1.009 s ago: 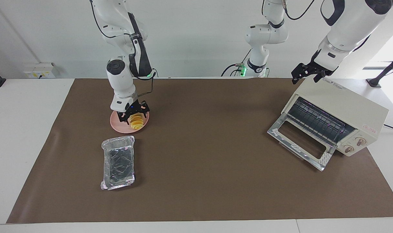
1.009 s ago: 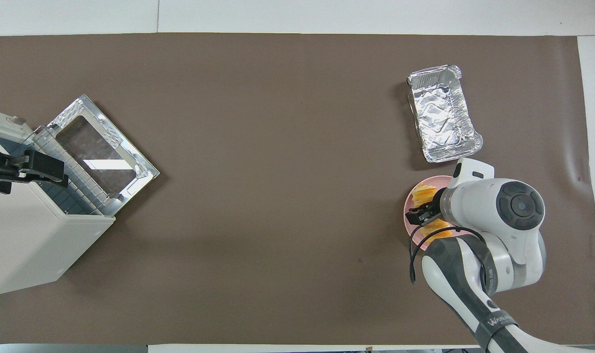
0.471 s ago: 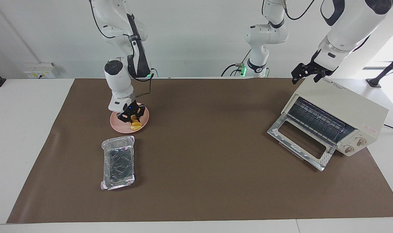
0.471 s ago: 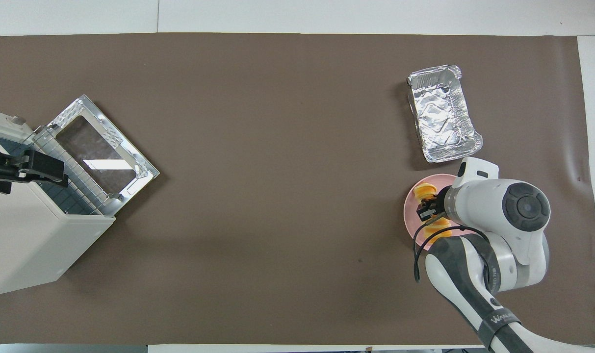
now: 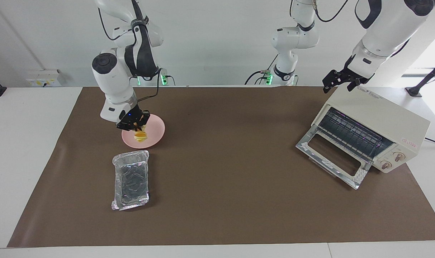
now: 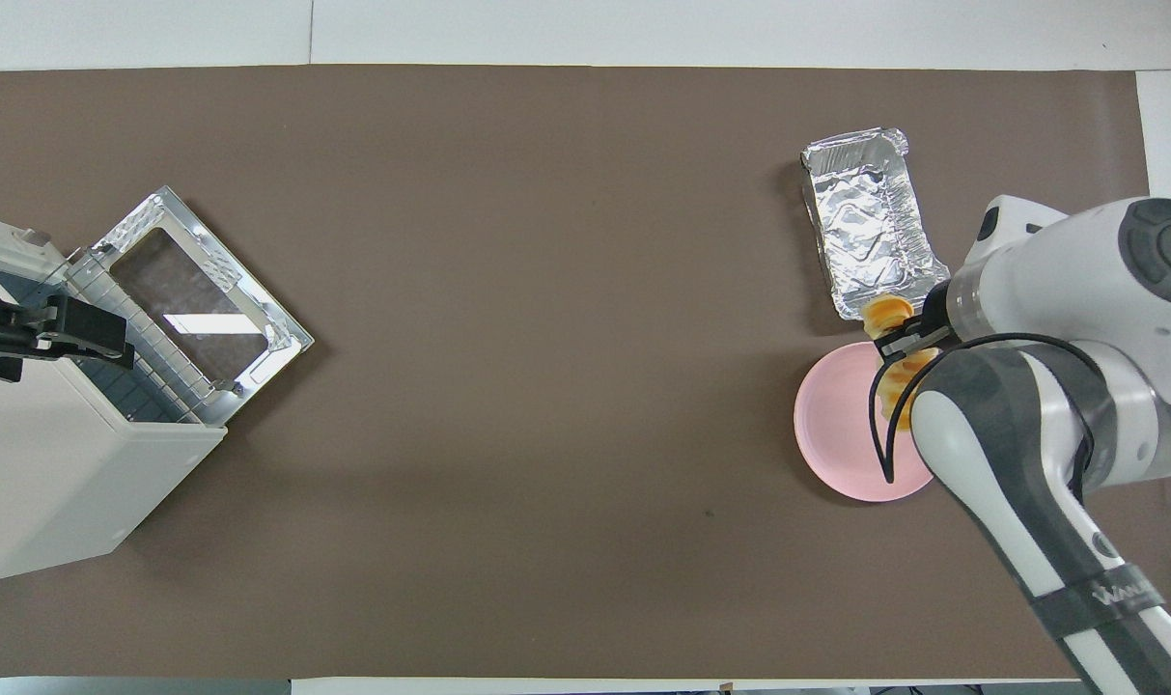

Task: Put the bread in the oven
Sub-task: 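Carry the bread to the foil tray and lower it inside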

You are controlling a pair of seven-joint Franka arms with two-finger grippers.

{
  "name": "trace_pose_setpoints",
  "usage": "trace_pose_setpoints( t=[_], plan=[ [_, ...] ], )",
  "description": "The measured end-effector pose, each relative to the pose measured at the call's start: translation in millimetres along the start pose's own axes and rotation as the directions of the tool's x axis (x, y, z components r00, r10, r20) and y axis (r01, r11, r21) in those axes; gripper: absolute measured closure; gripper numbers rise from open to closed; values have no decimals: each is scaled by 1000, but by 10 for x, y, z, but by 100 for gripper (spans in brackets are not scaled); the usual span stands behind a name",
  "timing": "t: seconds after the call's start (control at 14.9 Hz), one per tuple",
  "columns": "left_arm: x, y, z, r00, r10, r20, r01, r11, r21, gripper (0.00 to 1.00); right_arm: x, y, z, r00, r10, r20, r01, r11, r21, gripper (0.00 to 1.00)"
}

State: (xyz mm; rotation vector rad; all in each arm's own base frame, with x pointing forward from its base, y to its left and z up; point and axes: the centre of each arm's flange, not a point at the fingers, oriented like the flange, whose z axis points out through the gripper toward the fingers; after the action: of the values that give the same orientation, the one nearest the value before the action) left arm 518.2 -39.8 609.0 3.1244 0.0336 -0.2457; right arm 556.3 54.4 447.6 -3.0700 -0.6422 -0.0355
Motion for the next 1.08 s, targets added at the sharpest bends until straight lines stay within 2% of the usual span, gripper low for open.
trace_pose_setpoints(
  t=[0.13, 0.27, 0.47, 0.61, 0.74, 1.01, 1.08],
  plan=[
    [0, 0, 0, 1000, 0, 0, 0, 1000, 0, 0, 217, 193, -53, 1000, 19, -24, -19, 1000, -4, 88],
    [0, 0, 0, 1000, 0, 0, 0, 1000, 0, 0, 520, 401, 116, 999, 31, -24, -31, 1000, 2, 88],
    [0, 0, 0, 1000, 0, 0, 0, 1000, 0, 0, 1067, 665, 590, 999, 38, -14, -38, 999, 17, 88],
    [0, 0, 0, 1000, 0, 0, 0, 1000, 0, 0, 1294, 759, 944, 999, 35, -15, -34, 999, 13, 88],
    [0, 0, 0, 1000, 0, 0, 0, 1000, 0, 0, 1391, 832, 1147, 999, 22, -34, -22, 1000, -21, 88],
    [0, 0, 0, 1000, 0, 0, 0, 1000, 0, 0, 1355, 904, 1392, 998, 28, -56, -30, 999, -33, 88],
    [0, 0, 0, 1000, 0, 0, 0, 1000, 0, 0, 1322, 936, 1440, 998, 35, -55, -37, 999, -31, 82]
  ],
)
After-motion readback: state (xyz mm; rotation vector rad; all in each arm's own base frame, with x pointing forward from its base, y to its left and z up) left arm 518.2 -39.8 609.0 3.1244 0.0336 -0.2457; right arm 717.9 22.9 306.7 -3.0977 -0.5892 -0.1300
